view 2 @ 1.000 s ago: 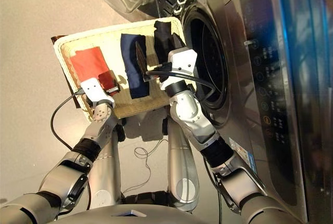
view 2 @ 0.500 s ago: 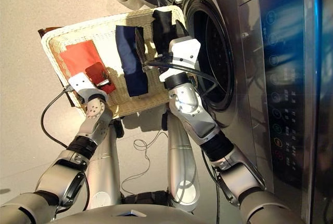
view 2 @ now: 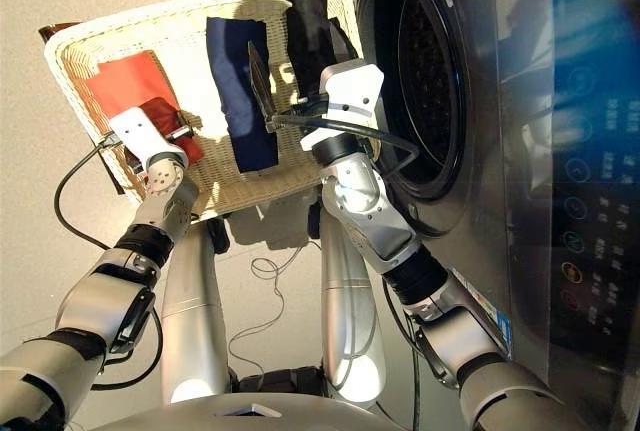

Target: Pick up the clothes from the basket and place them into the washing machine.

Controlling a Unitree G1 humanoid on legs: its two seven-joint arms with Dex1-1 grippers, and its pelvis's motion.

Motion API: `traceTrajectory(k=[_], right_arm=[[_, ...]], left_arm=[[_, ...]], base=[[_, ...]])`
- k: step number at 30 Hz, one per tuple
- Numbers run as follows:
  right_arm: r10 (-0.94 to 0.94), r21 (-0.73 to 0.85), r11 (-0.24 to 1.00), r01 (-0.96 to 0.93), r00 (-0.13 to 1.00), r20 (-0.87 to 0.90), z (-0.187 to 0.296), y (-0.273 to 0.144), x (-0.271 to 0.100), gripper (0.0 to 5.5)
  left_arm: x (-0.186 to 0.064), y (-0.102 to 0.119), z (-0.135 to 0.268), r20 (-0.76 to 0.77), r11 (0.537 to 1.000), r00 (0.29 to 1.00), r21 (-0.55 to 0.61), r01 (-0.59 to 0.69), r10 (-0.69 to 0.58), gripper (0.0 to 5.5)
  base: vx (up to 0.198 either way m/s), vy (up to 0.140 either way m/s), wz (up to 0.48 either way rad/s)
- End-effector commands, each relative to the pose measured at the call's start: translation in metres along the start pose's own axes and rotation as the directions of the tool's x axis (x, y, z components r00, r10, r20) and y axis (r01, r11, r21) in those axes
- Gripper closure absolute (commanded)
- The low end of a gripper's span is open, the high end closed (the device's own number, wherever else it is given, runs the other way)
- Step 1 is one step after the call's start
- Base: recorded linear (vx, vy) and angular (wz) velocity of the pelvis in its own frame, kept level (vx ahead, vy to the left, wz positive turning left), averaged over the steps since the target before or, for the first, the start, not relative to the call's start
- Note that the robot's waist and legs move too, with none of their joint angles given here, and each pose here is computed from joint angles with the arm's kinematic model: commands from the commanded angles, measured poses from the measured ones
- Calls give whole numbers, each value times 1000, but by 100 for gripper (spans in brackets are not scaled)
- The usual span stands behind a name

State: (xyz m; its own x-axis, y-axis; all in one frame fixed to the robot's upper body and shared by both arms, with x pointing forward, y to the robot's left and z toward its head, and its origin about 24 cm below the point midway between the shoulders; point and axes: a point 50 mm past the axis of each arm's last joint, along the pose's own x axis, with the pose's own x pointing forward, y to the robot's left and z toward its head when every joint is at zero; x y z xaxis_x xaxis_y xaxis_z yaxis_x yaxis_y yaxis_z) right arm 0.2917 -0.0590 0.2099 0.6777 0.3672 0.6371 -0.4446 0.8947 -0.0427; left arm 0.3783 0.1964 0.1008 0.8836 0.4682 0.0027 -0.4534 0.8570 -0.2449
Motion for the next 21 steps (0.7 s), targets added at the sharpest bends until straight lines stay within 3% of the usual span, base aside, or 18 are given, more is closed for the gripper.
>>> traceTrajectory(k=[1, 3, 8, 11, 12, 17, 21], right_arm=[[66, 97, 991, -87, 977, 204, 39, 15, -2, 0], [68, 98, 991, -90, 976, 206, 40, 15, -2, 0], [83, 98, 990, -104, 976, 201, 39, 15, -2, 0], [68, 115, 990, -86, 986, 154, 30, 11, -4, 0], [68, 116, 990, -86, 986, 153, 30, 11, -4, 0], [78, 97, 991, -94, 984, 161, 35, 0, -7, 0], [89, 73, 992, -102, 982, 164, 40, -9, -6, 0]], left_arm=[[9, 23, -6, -49, 996, 997, 65, -57, 60, 384], [7, 22, -9, -57, 997, 997, 66, -50, 54, 550], [3, 14, -8, -32, 998, 999, 59, -20, 22, 550], [-8, -2, 14, 167, 981, 983, 189, 45, -78, 550], [-9, -2, 13, 167, 981, 983, 190, 44, -77, 550], [-45, -1, 18, 338, 946, 914, 300, 121, -224, 550], [-82, 4, 36, 467, 893, 789, 393, 219, -399, 550]], base=[[0, 0, 0], [0, 0, 0], [0, 0, 0], [0, 0, 0], [0, 0, 0], [0, 0, 0], [0, 0, 0]])
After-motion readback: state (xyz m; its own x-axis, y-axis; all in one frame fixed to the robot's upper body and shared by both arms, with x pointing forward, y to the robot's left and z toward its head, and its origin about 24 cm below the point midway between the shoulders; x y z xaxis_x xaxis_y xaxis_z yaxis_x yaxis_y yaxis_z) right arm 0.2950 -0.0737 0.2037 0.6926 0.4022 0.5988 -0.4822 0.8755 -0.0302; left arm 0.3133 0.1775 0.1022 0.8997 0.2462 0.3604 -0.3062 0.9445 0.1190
